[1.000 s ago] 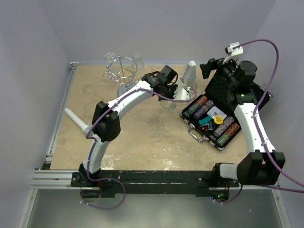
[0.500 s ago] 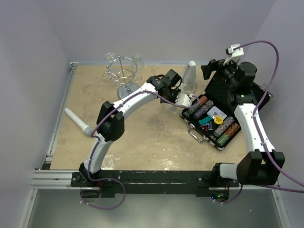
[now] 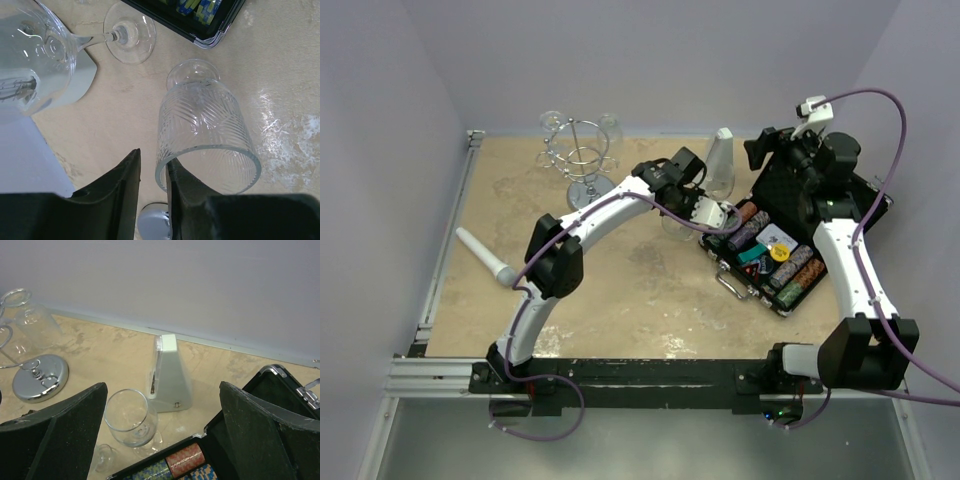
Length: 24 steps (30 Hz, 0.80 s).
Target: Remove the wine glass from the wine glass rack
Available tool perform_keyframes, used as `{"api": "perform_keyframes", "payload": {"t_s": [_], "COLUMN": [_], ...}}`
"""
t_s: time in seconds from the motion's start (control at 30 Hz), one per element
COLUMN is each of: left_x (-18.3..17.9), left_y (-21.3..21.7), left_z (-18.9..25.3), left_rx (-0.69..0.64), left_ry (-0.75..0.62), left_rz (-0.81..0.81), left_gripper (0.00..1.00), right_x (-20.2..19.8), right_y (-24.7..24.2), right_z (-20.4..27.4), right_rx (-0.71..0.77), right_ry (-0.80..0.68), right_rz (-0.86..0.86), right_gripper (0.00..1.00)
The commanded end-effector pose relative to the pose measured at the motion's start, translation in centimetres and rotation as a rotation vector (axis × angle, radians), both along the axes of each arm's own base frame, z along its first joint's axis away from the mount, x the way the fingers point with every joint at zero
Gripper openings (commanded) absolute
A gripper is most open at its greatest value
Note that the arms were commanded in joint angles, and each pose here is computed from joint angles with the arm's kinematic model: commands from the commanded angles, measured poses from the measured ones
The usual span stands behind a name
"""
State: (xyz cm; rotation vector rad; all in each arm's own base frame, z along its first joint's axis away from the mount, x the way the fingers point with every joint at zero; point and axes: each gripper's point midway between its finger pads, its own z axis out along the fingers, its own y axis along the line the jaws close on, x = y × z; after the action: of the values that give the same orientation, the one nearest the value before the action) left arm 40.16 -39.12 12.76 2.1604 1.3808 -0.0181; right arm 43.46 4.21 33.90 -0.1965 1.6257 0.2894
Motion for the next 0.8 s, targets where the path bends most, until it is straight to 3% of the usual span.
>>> {"api": "perform_keyframes", "payload": {"t_s": [0.0, 0.77], "left_x": [0.8, 0.9], "left_y": [-1.3, -2.8], "left_z": [2.2, 3.7], "left_rx": [-0.043, -0.098], "left_ry": [-0.065, -0.111], "left_rz": [-0.022, -0.037], "left_gripper": [0.31, 0.33], "right_x": [0.4, 0.2], "right_y": [-0.4, -0.9], "right_z": [0.4, -0.1], "right_rx": [0.021, 0.038], "right_ry": [-0.02, -0.008], "right_rz": [-0.015, -0.022], "right_gripper": [0.99, 0.99]}}
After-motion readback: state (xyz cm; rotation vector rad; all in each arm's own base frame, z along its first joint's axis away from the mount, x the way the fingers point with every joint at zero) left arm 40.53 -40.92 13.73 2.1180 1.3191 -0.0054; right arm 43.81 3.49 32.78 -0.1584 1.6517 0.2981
